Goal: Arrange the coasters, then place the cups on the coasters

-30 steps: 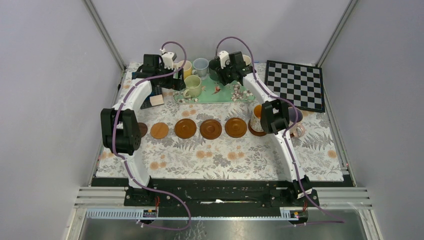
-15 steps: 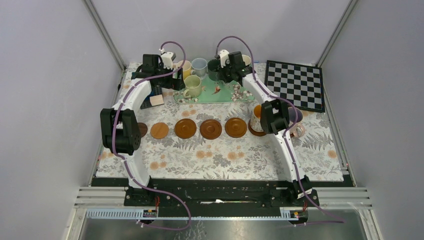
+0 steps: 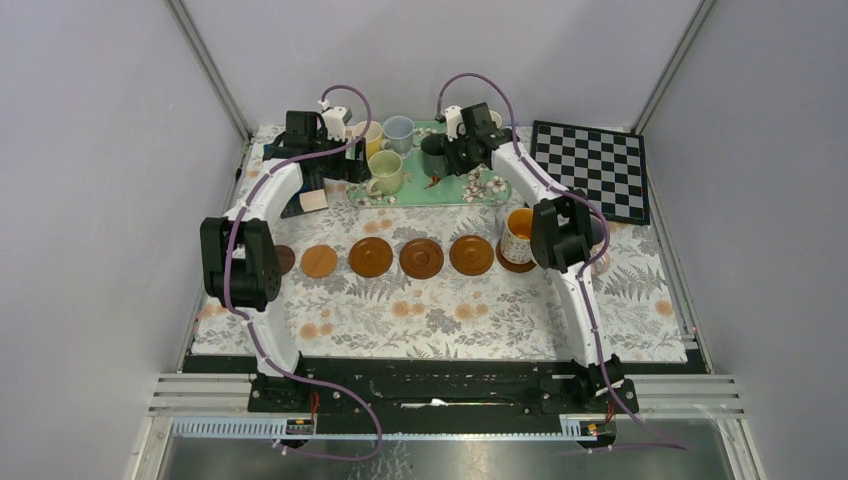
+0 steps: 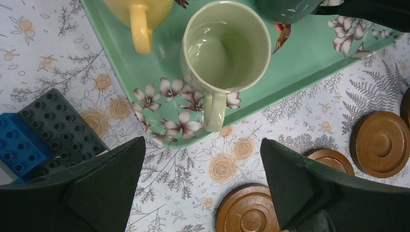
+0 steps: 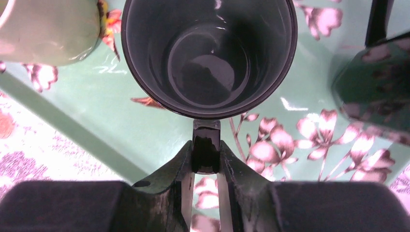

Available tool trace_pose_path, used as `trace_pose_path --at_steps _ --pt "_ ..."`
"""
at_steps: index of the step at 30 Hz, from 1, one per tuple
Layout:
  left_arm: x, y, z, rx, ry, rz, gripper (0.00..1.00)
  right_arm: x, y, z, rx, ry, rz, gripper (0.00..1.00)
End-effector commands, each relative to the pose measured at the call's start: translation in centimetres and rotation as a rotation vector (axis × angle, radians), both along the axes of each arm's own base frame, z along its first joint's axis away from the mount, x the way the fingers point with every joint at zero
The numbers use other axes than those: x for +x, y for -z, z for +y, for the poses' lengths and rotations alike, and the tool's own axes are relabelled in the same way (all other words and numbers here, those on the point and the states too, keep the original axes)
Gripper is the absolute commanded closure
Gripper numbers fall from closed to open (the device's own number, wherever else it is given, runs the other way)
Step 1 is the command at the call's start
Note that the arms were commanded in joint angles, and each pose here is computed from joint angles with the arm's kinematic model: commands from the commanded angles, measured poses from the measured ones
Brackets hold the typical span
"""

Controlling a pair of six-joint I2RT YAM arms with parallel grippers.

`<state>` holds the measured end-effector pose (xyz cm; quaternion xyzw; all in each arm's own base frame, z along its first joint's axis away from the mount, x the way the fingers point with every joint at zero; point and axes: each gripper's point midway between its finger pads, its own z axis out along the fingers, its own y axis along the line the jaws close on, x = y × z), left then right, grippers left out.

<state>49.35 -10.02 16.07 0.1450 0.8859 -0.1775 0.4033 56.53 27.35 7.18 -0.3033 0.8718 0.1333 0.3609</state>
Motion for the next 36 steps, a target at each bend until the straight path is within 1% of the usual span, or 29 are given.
trace_pose_path --at_steps 1,6,8,13,17,22,30,36 --pt "-0.3 -3.4 0.0 -0.021 0.005 -0.086 0.01 -3.6 -3.9 0.1 0.026 -0.004 0.067 0.86" --pt "-0.4 -3.4 0.1 -0.018 0.004 -0.09 0.01 -5.2 -2.7 -0.8 -0.015 -0.002 0.132 0.8" --pt "-0.4 -3.4 0.1 -0.021 0.003 -0.091 0.01 -5.2 -2.2 -0.9 -0.031 -0.01 0.145 0.72" --pt "-0.1 -3.6 0.0 -0.024 0.004 -0.097 0.01 -4.5 -1.4 -0.9 -0.06 -0.016 0.151 0.61" --pt "0.0 -3.7 0.1 -0.019 -0.001 -0.102 0.01 -3.4 -1.7 -0.9 -0.071 -0.008 0.124 0.58" --pt "-0.1 -3.7 0.4 -0.014 -0.005 -0.104 0.01 -3.4 -1.2 -0.6 -0.067 -0.026 0.129 0.54" --pt "0.0 -3.7 0.6 -0.017 -0.01 -0.102 0.01 -3.5 0.2 -0.5 -0.093 -0.036 0.148 0.53" --pt "0.1 -3.6 0.6 -0.016 -0.01 -0.104 0.01 -2.6 0.3 -0.2 -0.089 -0.02 0.119 0.54"
